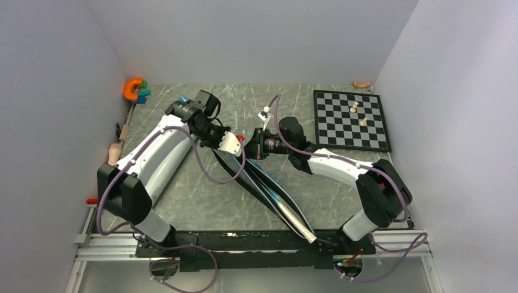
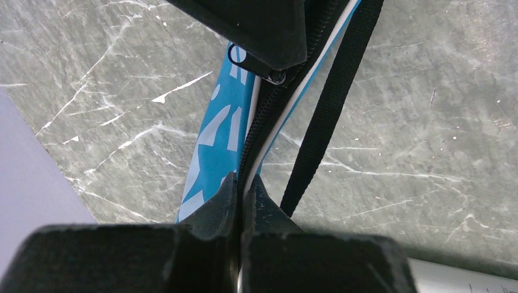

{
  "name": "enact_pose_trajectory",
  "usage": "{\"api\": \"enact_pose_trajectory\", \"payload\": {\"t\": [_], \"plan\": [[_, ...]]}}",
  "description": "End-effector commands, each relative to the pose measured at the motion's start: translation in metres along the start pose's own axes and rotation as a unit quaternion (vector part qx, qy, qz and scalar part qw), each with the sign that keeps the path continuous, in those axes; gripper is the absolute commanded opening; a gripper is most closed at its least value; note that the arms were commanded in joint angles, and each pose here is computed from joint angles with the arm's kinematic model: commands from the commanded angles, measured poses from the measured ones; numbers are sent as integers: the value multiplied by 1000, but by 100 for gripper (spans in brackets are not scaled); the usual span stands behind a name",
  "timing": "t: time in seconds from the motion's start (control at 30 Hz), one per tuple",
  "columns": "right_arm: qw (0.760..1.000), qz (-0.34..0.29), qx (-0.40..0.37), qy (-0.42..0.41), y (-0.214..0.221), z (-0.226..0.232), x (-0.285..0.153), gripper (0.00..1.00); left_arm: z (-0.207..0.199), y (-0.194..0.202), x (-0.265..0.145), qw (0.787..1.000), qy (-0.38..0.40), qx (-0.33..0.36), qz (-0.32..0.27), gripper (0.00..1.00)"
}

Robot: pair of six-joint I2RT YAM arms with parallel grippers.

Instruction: Pack up the badminton gear

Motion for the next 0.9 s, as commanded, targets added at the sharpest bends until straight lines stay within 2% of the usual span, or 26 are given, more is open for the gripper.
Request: {"api": "enact_pose_trajectory", "payload": {"t": [0.0,0.27,0.57,0.67,0.7,0.77,0.87], "plan": [[999,-22,-29,-34,-14,28,0,0,12,-4,-11,1000,-22,3,2,0],[998,-36,-41,-30,-10,37,-20,0,12,-2,-10,1000,-19,2,4,0],[999,-37,-37,-9,-1,26,-27,0,15,-2,-11,1000,-20,0,5,0],[999,-40,-33,6,-5,20,-23,48,17,-5,-14,1000,-29,2,3,0],[998,-43,-34,7,-6,19,-23,58,17,-5,-15,999,-32,3,2,0],[998,-51,-33,11,-11,17,-22,70,16,-7,-17,999,-38,6,2,0],[998,-54,-31,6,-16,17,-16,73,10,-6,-15,999,-35,10,4,0]]}}
Point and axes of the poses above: each gripper's point midway between its finger pads, its own x axis out along the fingers, its own z axis along the line the jaws close on, y = z × x, the point moved 2 cm from there along -x, back along the fingers, and after that the axes turned 15 degrees about x, right-handed, at the moved point
